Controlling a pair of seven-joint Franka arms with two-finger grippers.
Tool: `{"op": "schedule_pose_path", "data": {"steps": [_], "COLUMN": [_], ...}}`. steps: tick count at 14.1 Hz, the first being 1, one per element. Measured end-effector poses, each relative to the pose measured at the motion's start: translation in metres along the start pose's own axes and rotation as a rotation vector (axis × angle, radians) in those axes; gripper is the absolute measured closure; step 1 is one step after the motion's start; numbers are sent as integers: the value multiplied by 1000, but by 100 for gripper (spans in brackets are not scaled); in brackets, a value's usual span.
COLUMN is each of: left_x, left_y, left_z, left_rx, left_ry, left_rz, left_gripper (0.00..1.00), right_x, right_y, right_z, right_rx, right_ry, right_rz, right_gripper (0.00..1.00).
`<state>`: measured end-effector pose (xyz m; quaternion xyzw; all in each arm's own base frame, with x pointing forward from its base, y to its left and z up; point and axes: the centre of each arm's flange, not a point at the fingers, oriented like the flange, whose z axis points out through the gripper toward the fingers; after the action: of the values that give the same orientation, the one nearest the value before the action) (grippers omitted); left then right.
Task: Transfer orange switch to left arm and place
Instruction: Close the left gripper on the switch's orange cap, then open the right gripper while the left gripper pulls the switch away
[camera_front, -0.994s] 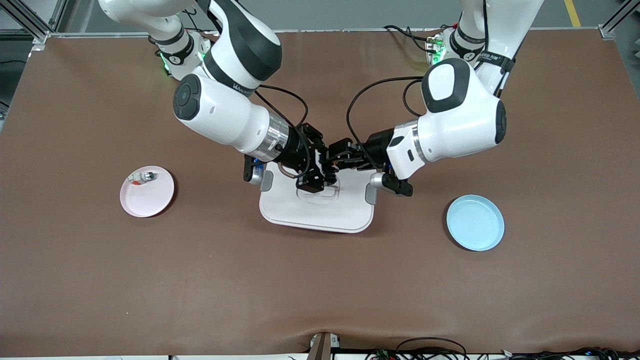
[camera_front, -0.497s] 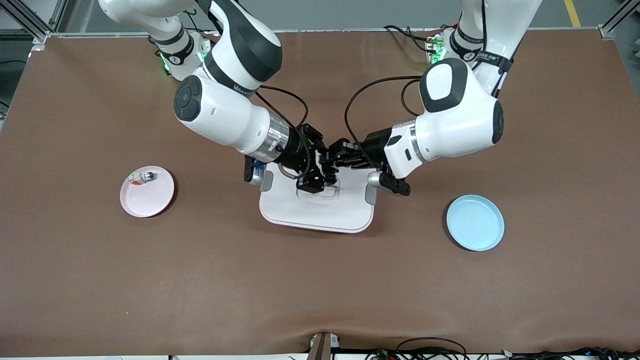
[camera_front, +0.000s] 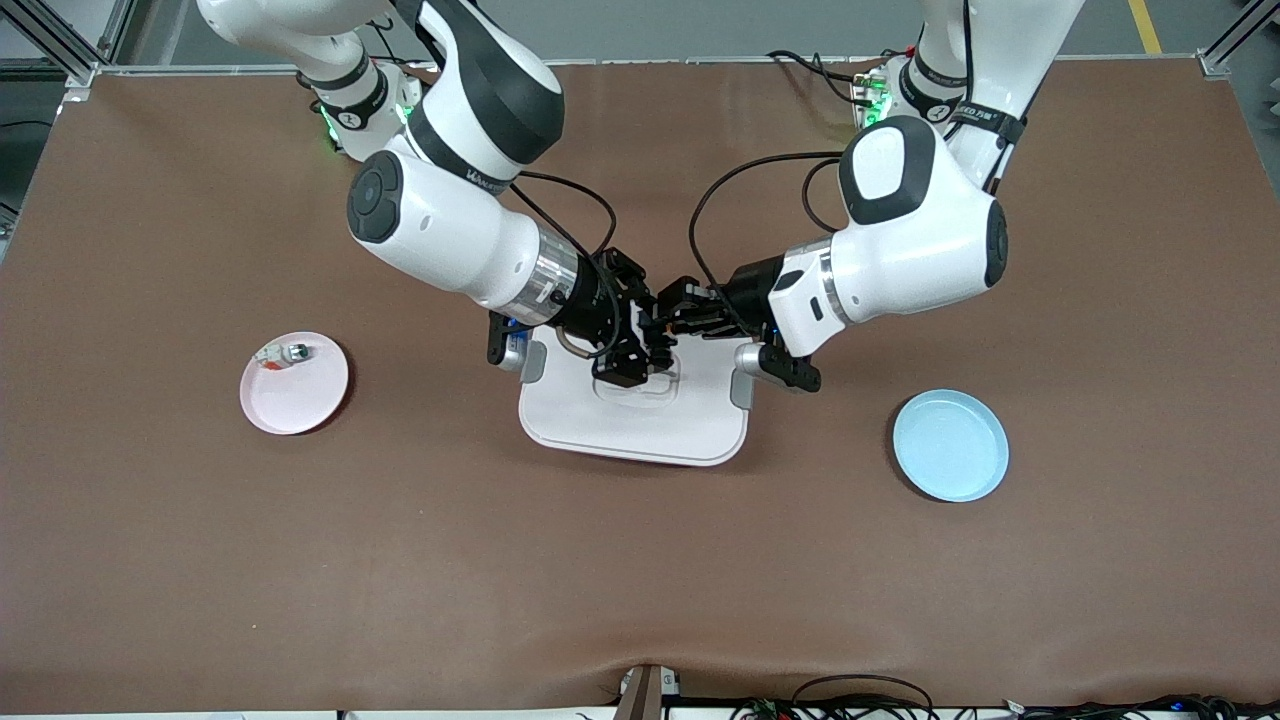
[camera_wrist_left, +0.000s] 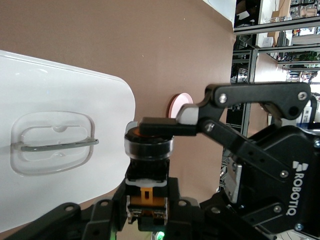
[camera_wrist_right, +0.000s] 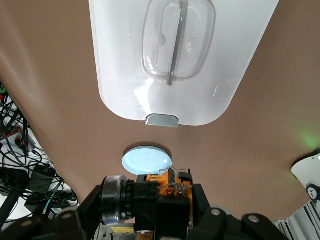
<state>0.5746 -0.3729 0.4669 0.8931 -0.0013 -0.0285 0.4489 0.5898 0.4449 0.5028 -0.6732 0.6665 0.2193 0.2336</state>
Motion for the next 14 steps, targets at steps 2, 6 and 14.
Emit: {"op": "schedule_pose_path", "data": {"steps": [2, 6, 14], "left_x": [1, 4, 35], "left_y": [0, -2, -51], "left_z": [0, -4, -59], "left_rx": [0, 18, 304], "left_ry": [8, 29, 42], "left_rz": [13, 64, 271], "left_gripper": [67, 67, 67], "right_x": [0, 3, 56], "right_y": [-1, -4, -20], "right_z": [-1, -3, -21], "right_rx": [2, 8, -154], "right_ry": [0, 3, 47], "right_rz": [0, -14, -346], "right_gripper": [1, 0, 0]}}
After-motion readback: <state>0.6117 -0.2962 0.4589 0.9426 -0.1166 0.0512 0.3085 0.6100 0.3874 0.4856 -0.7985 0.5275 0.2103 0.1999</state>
